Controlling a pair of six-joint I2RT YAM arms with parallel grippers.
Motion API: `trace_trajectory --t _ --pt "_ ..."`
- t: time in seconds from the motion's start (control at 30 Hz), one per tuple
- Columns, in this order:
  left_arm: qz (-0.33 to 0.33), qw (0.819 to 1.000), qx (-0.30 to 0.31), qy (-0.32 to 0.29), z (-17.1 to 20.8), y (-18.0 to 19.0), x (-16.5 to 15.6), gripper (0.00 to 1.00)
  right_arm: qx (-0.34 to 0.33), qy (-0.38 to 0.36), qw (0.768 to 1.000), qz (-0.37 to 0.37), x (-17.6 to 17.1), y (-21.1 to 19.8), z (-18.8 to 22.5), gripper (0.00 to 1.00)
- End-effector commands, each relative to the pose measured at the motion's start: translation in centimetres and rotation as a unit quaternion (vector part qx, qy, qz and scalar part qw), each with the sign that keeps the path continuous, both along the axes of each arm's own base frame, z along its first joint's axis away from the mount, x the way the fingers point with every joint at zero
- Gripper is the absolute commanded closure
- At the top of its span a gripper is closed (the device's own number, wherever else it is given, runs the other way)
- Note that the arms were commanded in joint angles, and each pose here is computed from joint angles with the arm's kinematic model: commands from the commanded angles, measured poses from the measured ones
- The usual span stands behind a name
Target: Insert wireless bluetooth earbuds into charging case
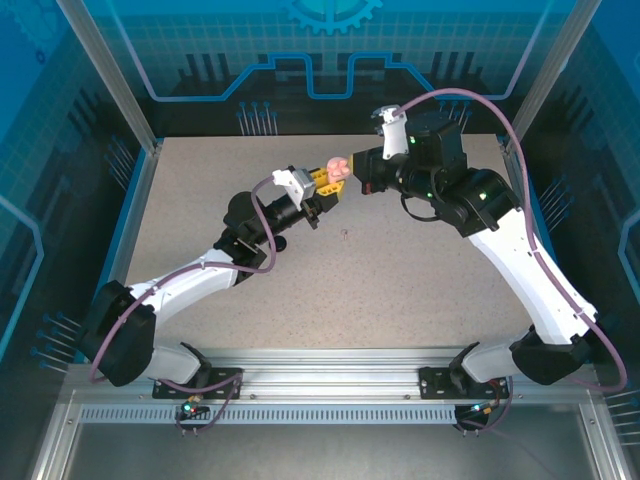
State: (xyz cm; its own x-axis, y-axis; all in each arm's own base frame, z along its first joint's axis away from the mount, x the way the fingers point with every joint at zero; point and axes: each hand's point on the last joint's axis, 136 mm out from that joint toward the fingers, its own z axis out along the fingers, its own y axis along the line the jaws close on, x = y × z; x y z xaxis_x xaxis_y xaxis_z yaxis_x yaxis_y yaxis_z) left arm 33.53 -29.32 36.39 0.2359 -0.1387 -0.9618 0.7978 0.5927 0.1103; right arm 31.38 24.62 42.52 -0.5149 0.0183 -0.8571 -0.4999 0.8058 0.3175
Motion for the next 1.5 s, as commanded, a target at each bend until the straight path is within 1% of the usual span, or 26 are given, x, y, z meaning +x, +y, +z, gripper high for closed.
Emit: trace_trajectory --t 0.0,0.43,0.97,1.47 --pt "-0.01 0.999 -0.017 -0.029 2.2 -0.2 -0.4 1.0 0.016 0.0 1.0 0.002 0.2 0.1 0.3 0.97" --pt "-0.014 0.999 -0.019 -0.032 2.4 -0.3 -0.7 1.0 0.016 0.019 1.0 0.014 0.9 1.2 -0.9 0.98" --pt "-0.02 0.999 -0.02 -0.04 3.0 -0.4 -1.1 1.0 0.005 0.04 0.999 0.017 0.9 1.5 -2.8 0.98" --pt "-0.01 0.999 -0.012 -0.048 2.9 -0.2 -1.0 1.0 -0.003 0.036 0.999 0.013 0.4 0.8 -2.6 1.0"
